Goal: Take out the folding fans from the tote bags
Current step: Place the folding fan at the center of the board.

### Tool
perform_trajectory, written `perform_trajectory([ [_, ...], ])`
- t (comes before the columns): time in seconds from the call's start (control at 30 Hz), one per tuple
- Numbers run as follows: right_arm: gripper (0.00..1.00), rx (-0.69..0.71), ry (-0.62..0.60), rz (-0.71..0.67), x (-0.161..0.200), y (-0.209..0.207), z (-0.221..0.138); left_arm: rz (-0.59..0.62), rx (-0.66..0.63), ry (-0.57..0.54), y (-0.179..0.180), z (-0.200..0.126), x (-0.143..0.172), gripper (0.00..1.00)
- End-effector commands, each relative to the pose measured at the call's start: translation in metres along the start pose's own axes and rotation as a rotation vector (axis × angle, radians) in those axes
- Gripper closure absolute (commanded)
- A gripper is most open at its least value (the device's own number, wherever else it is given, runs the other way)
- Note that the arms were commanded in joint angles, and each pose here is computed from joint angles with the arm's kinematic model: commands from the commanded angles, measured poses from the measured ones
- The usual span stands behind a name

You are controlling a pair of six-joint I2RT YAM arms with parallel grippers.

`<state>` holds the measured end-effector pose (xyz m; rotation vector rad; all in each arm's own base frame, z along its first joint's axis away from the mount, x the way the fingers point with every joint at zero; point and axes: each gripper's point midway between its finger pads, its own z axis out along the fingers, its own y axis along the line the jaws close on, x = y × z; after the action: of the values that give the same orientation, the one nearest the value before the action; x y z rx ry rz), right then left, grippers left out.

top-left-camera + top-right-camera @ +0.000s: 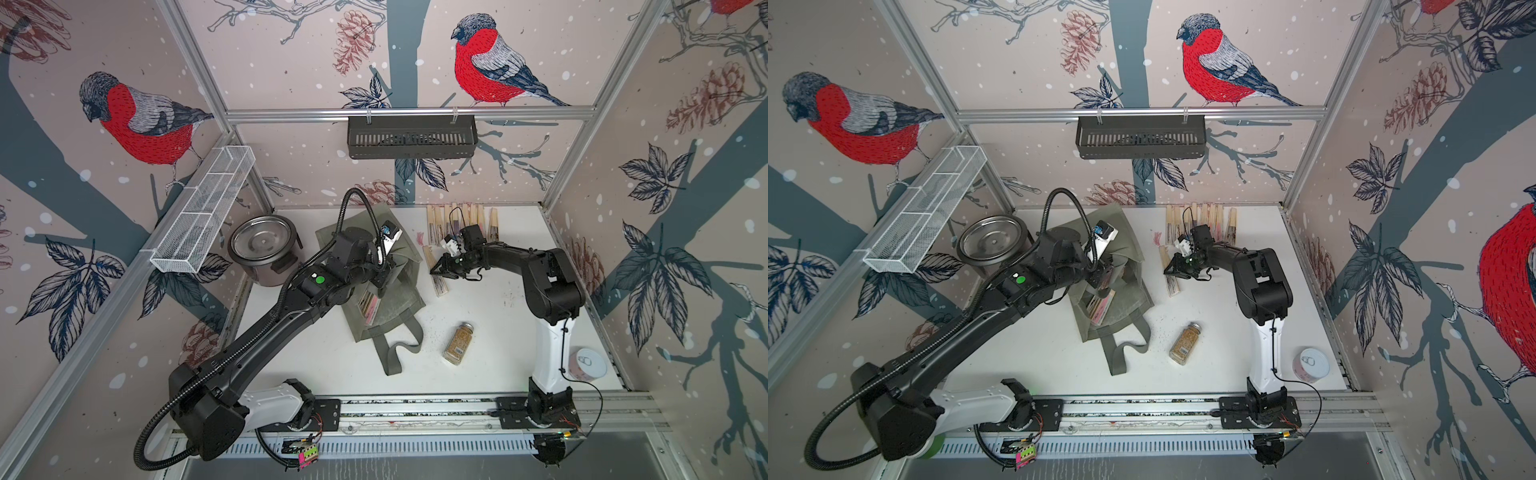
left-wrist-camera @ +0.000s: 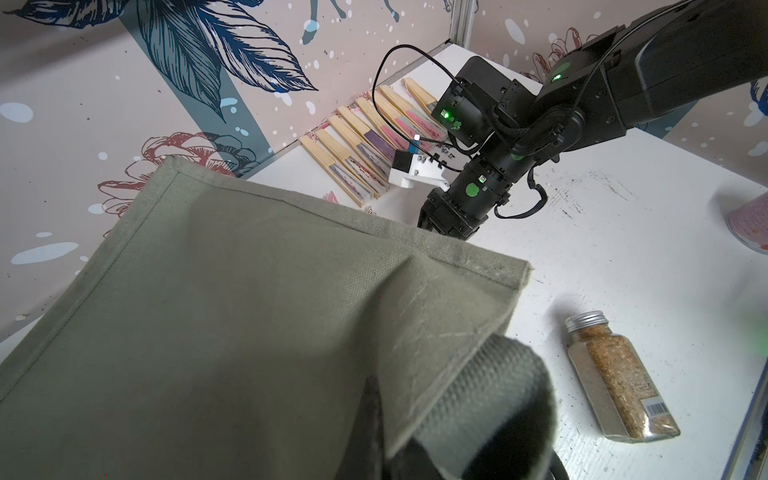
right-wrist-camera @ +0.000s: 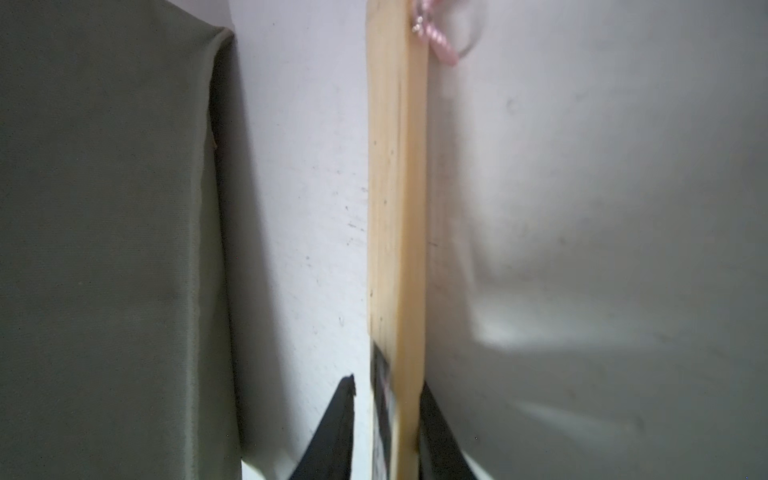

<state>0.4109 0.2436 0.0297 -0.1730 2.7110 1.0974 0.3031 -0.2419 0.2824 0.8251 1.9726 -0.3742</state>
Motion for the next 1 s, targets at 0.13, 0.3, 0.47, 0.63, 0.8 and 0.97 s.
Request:
perform_trajectory([
  [0.13, 0.53, 0.268, -0.08, -0.035, -0.006, -0.018, -0.02, 0.011, -0.004, -0.031, 0.001, -0.001, -0.008, 1.0],
  [0.3, 0.43, 0.398, -0.134, -0.125, -0.018, -0.007, -0.023, 0.012, -0.003, -0.03, 0.001, -0.001, -0.008, 1.0],
  [0.47, 0.41, 0.524, -0.108, -0.195, -0.021, -0.008, -0.005, 0.011, -0.007, -0.03, 0.002, -0.001, -0.008, 1.0],
  [0.63, 0.41, 0.644, -0.102, -0.217, -0.021, -0.018, 0.005, 0.011, -0.008, -0.034, 0.002, -0.002, -0.009, 1.0],
  [0.8, 0.49, 0.653, -0.087, -0.211, -0.016, -0.02, 0.012, 0.012, -0.008, -0.034, 0.002, -0.002, -0.009, 1.0],
  [0.97, 0.59, 0.66, -0.101, -0.153, -0.013, -0.023, 0.011, 0.012, -0.007, -0.032, 0.002, -0.001, -0.009, 1.0],
])
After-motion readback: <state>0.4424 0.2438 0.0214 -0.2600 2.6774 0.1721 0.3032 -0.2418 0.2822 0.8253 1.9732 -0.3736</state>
